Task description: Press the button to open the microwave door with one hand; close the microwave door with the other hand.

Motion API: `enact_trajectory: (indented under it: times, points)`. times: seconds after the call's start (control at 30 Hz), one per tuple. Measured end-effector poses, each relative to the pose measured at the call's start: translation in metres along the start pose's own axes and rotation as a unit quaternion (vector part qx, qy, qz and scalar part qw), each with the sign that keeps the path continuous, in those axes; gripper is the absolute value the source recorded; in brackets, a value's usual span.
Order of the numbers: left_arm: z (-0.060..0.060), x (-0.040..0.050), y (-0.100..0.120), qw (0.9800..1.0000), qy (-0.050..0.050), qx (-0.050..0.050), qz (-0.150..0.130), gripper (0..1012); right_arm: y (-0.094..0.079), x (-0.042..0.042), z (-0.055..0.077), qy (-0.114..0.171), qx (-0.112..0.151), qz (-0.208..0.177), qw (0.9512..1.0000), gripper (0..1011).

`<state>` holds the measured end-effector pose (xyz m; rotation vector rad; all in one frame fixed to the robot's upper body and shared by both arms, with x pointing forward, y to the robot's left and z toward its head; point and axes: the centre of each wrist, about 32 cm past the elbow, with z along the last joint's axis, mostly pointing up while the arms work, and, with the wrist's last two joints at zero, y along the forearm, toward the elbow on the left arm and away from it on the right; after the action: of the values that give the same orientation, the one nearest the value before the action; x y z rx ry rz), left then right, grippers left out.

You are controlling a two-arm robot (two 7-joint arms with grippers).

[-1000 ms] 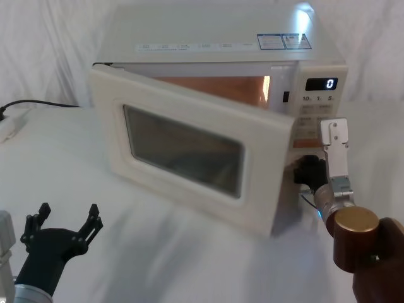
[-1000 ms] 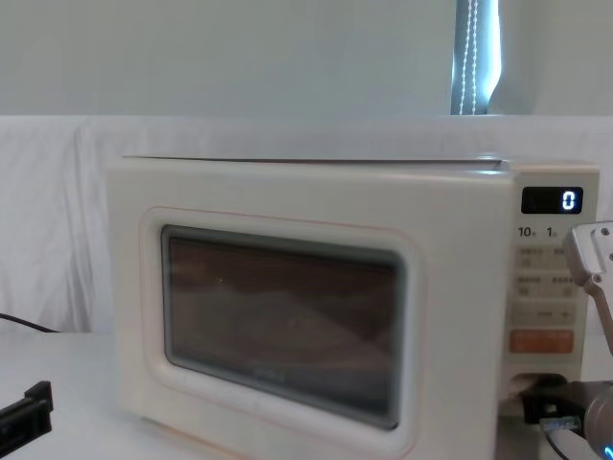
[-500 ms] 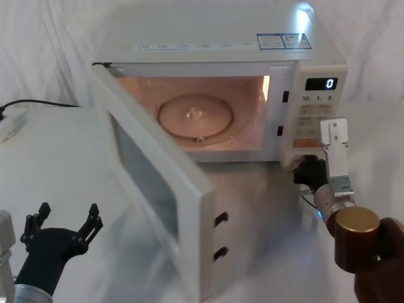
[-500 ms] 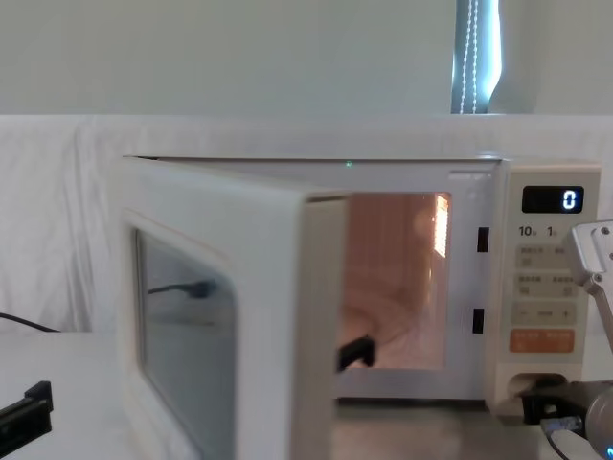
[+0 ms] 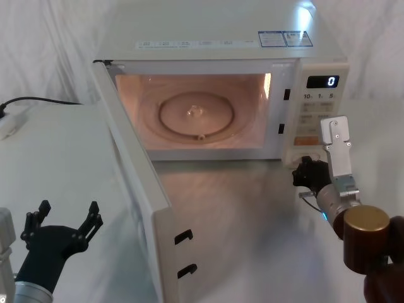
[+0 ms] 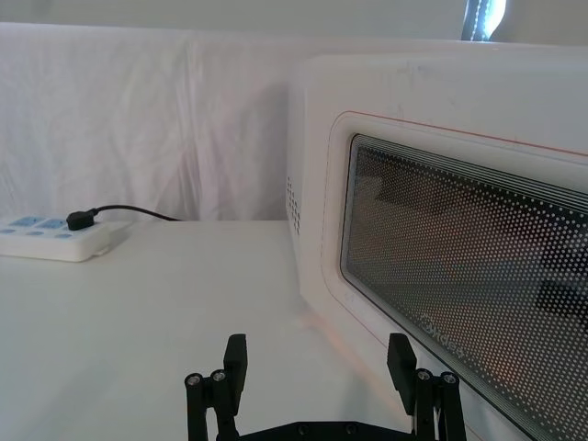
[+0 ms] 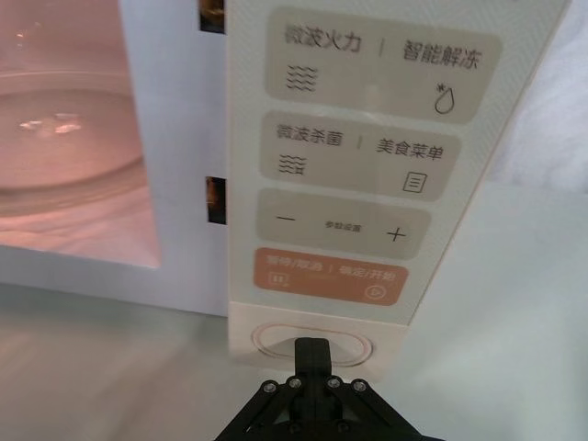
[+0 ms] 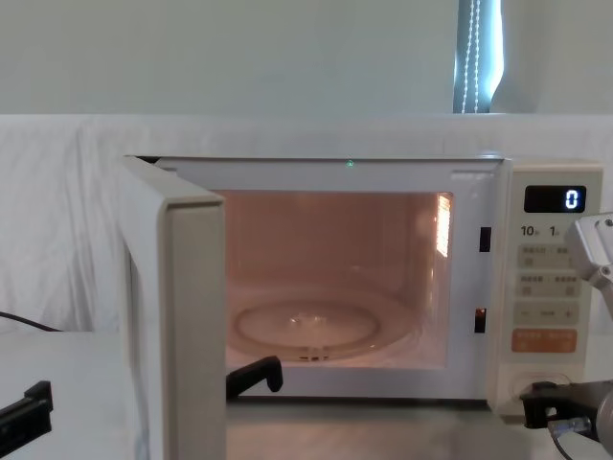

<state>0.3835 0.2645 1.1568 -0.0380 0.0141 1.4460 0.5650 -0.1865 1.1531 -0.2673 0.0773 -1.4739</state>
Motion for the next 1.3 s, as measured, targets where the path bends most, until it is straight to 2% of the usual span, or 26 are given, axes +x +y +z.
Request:
enact_trajectory:
  times: [0.3, 0.63, 0.9, 1.0, 1.3]
  points:
    - [0.000, 0.0000, 0.000, 1.0000, 0.000, 0.000, 0.000, 1001, -0.015, 0.0032, 0.005, -0.005, 0.003, 0.021, 0.9998, 0]
    - [0.000, 0.0000, 0.000, 1.0000, 0.000, 0.000, 0.000, 1001, -0.042, 0.0099, 0.010, -0.024, 0.005, 0.052, 0.9984, 0]
    - [0.000, 0.0000, 0.000, 1.0000, 0.000, 0.000, 0.000, 1001, -0.059, 0.0182, 0.005, -0.026, 0.013, 0.059, 0.9978, 0]
    - [0.000, 0.0000, 0.000, 1.0000, 0.000, 0.000, 0.000, 1001, -0.067, 0.0252, 0.000, -0.020, 0.027, 0.057, 0.9978, 0]
    - [0.000, 0.0000, 0.000, 1.0000, 0.000, 0.000, 0.000, 1001, -0.082, 0.0377, -0.012, 0.003, 0.050, 0.044, 0.9977, 0]
